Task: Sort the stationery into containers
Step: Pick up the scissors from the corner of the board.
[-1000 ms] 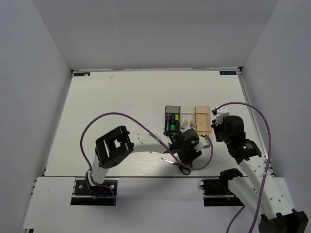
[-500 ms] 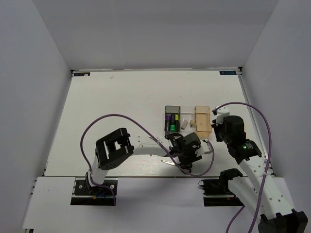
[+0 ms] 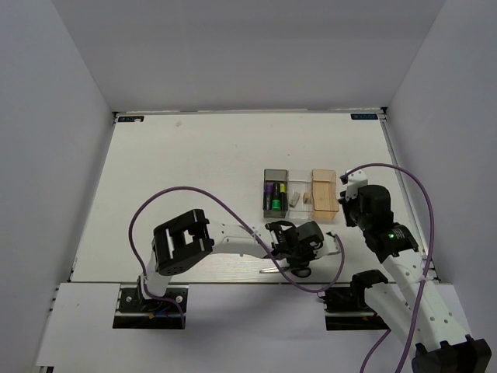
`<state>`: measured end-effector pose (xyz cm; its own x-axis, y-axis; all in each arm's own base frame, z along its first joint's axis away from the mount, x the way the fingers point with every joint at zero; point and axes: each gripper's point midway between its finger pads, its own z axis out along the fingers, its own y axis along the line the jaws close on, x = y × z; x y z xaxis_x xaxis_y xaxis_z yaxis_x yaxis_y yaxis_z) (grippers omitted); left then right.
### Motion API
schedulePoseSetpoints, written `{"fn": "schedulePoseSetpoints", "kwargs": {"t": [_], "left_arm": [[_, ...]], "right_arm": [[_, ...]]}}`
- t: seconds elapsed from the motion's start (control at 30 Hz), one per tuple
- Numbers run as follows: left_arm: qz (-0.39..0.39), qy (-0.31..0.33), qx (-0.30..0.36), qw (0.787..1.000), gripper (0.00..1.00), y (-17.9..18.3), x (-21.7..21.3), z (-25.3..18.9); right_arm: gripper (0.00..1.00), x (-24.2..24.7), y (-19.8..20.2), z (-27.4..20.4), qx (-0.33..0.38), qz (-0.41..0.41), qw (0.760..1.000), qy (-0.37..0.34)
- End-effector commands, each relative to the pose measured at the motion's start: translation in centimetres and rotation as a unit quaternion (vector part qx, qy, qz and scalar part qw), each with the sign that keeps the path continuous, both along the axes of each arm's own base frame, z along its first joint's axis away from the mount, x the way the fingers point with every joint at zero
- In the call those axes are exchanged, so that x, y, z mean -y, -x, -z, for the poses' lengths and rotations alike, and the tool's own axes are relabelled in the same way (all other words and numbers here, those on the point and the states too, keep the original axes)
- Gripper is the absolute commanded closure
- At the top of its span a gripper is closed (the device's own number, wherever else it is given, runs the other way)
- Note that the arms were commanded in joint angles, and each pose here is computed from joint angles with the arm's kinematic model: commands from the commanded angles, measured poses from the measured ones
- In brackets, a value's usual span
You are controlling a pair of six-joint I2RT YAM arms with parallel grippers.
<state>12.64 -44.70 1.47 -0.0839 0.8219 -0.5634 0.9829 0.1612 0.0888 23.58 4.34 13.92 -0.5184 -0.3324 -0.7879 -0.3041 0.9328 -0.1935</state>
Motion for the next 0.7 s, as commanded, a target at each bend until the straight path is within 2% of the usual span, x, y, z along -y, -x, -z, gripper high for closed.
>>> {"fn": "schedulePoseSetpoints", "kwargs": {"t": [0.0, 0.2, 0.27, 0.3, 0.33, 0.53, 0.63, 0.67], "left_arm": [[-0.012, -0.187, -0.01, 0.982, 0.98, 0.7, -9.4, 7.4], [-0.03, -0.144, 0.02, 0.989, 1.0, -0.5, -8.2, 4.0], [-0.037, -0.119, 0.037, 0.992, 1.0, -1.1, -7.6, 1.9], [-0.043, -0.11, 0.048, 0.992, 1.0, -1.6, -7.4, 1.1], [-0.047, -0.103, 0.054, 0.992, 1.0, -1.7, -7.3, 0.5], [-0.099, 0.035, 0.101, 0.989, 1.0, -4.3, -4.9, -9.3], [-0.156, 0.127, 0.097, 0.975, 1.0, -6.2, -4.5, -14.5], [-0.189, 0.17, 0.085, 0.963, 1.0, -7.4, -4.2, -15.9]], "right_arm": [[0.82, -0.1, -0.8, -1.4, 0.029, 0.009, 0.999, -0.015], [0.8, 0.2, -1.0, -1.7, 0.036, 0.018, 0.999, -0.015], [0.71, 0.4, -1.0, -1.7, 0.038, 0.024, 0.999, -0.014], [0.63, 0.5, -1.0, -1.6, 0.037, 0.028, 0.999, -0.012], [0.6, 0.5, -1.1, -1.7, 0.04, 0.03, 0.999, -0.013], [0.45, 1.0, -1.2, -1.8, 0.044, 0.04, 0.998, -0.009], [0.45, 1.3, -1.2, -1.8, 0.047, 0.048, 0.998, -0.004], [0.45, 1.4, -1.3, -2.0, 0.051, 0.051, 0.997, -0.003]]}}
